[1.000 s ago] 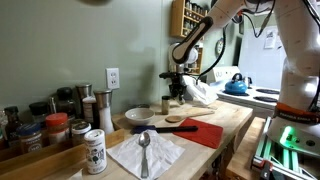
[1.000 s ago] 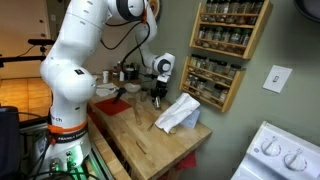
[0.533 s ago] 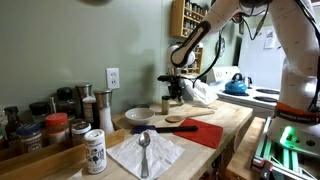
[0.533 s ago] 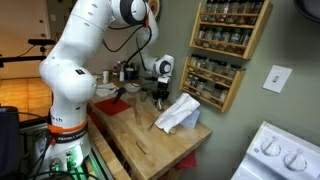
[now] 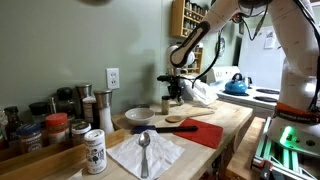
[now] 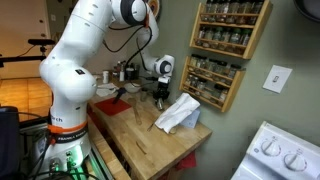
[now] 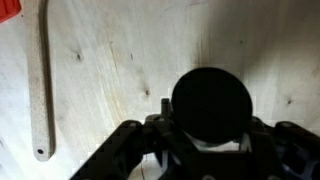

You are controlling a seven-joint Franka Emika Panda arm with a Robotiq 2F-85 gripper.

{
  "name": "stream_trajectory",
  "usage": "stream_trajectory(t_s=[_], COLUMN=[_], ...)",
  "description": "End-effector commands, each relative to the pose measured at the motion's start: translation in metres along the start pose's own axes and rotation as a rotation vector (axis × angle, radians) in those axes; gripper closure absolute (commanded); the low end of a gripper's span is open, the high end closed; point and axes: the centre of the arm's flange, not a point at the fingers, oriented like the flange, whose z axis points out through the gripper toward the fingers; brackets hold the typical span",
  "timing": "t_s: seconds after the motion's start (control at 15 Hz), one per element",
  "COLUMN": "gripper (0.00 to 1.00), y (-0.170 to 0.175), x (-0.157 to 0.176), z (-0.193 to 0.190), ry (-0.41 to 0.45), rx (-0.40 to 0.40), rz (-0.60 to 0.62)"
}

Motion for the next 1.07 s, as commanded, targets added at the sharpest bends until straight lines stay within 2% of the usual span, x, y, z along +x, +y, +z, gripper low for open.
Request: stream_trajectory(t_s=[0.0,0.07,0.2,0.27,0.33,0.4,0.6,0.67,0.93,1.0], gripper=[0.23,0.22,0.08,0.23,0.46,0.46,0.70,0.33,0.04,0.00], y=[-0.003,-0.002,-0.002,-0.002,-0.002,-0.001,-0.001,-0.001,0.007,0.009], x=[-0.002,-0.003,-0.004,-0.004,-0.003,-0.003,-0.002,-0.001,0.011,0.014], z=[0.005,0.006,0.008,0.009,0.010,0.011,0.010,0.006,-0.011,-0.015], ry=[0.004,0.001,0.006,0.005,0.007,0.010,0.008,0.010,-0.016,-0.027], rx=[-0.011,-0.012,-0.012,-0.014,-0.014,-0.015,-0.017,-0.011,-0.006,0.002], rz=[-0.007,-0.011,-0.013,-0.015,-0.013,-0.013,-0.015,-0.010,0.001,0.001])
